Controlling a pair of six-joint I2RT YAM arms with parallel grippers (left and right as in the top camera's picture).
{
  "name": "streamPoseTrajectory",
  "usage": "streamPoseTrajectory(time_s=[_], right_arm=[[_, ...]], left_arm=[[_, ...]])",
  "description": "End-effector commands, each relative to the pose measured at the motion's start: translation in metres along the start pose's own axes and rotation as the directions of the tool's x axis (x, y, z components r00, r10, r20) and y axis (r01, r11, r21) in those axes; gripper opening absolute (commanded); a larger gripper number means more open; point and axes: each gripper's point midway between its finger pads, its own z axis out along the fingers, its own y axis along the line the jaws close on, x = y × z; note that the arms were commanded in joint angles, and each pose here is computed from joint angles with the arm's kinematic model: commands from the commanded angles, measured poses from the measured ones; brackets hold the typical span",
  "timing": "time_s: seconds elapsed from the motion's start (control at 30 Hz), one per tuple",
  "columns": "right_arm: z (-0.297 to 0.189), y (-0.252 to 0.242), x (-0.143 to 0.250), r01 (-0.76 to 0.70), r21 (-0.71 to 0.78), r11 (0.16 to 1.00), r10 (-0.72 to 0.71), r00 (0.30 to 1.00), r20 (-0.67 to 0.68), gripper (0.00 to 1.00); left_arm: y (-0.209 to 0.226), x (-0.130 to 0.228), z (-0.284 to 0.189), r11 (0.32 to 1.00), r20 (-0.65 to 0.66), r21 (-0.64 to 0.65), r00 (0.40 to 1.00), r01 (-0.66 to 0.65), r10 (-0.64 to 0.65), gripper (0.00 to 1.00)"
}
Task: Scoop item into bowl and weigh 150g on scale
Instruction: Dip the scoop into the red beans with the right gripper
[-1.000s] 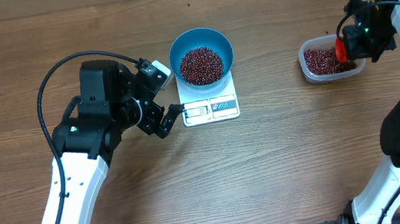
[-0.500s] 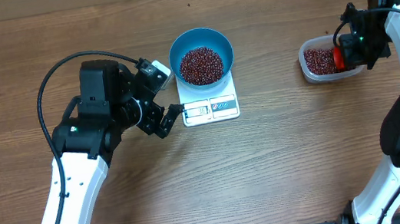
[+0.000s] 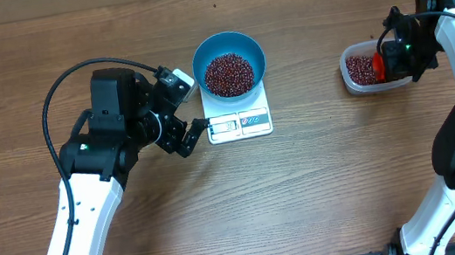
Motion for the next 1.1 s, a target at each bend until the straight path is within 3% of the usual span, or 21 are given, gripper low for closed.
streamPoseTrajectory(time_s=[0.0,1.07], right_arm=[[0.0033,0.0105,0.0003,-0.003,-0.065,0.998,0.003,1.000,0.001,0.04],[0.0094,0.0133,0.0014,-0.065,-0.088,0.994,0.064,0.998,-0.015,0.04]], left_arm=[[0.0033,-0.0004,-0.0010,1.000,0.003,-0.005,1.000,0.013,-0.013,0.99],[0.0033,-0.0004,-0.0010,1.000,0.003,-0.005,1.000,0.012,-0.012,1.00]])
